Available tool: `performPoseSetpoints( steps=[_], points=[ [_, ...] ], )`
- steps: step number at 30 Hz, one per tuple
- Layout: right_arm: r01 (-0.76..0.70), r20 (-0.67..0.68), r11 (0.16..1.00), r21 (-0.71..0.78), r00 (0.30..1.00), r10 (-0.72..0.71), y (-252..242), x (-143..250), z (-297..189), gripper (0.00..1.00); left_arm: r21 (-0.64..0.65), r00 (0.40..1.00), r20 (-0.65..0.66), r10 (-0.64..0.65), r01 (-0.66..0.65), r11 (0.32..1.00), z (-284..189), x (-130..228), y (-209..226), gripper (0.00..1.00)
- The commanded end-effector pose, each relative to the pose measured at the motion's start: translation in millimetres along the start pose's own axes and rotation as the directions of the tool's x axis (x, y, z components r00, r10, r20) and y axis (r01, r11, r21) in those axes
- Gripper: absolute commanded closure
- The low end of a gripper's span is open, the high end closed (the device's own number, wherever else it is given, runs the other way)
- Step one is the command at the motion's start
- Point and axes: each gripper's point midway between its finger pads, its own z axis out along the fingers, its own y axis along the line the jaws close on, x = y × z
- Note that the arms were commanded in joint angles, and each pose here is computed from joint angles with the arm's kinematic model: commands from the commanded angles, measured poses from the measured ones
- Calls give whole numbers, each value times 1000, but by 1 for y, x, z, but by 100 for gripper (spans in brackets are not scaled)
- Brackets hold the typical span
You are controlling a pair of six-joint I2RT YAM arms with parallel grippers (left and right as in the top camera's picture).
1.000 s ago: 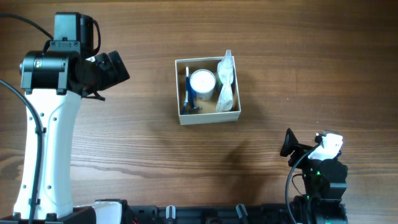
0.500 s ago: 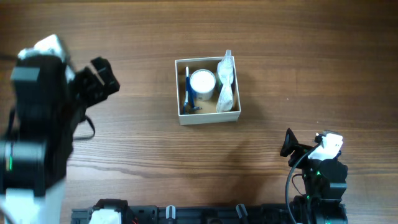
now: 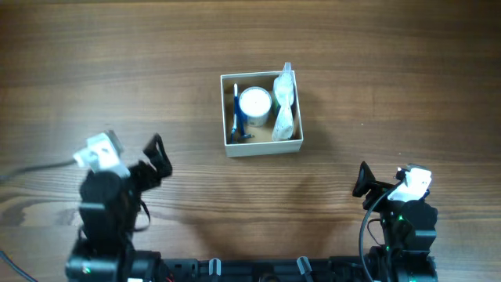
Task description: Pack container
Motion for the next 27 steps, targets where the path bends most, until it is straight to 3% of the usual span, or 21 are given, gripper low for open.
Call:
performPoseSetpoints(
  steps=[1, 12, 27],
  points=[
    [15, 14, 1000, -18, 1000, -14, 3, -3, -1, 0, 31, 1000, 2, 4, -4, 1000, 6, 30, 8, 0],
    [15, 14, 1000, -18, 1000, -15, 3, -3, -1, 0, 43, 1000, 26, 2, -3, 999, 14, 68, 26, 0],
    [15, 14, 1000, -18, 1000, -15, 3, -3, -1, 0, 57, 998, 59, -2, -1, 998, 19, 81, 32, 0]
  ],
)
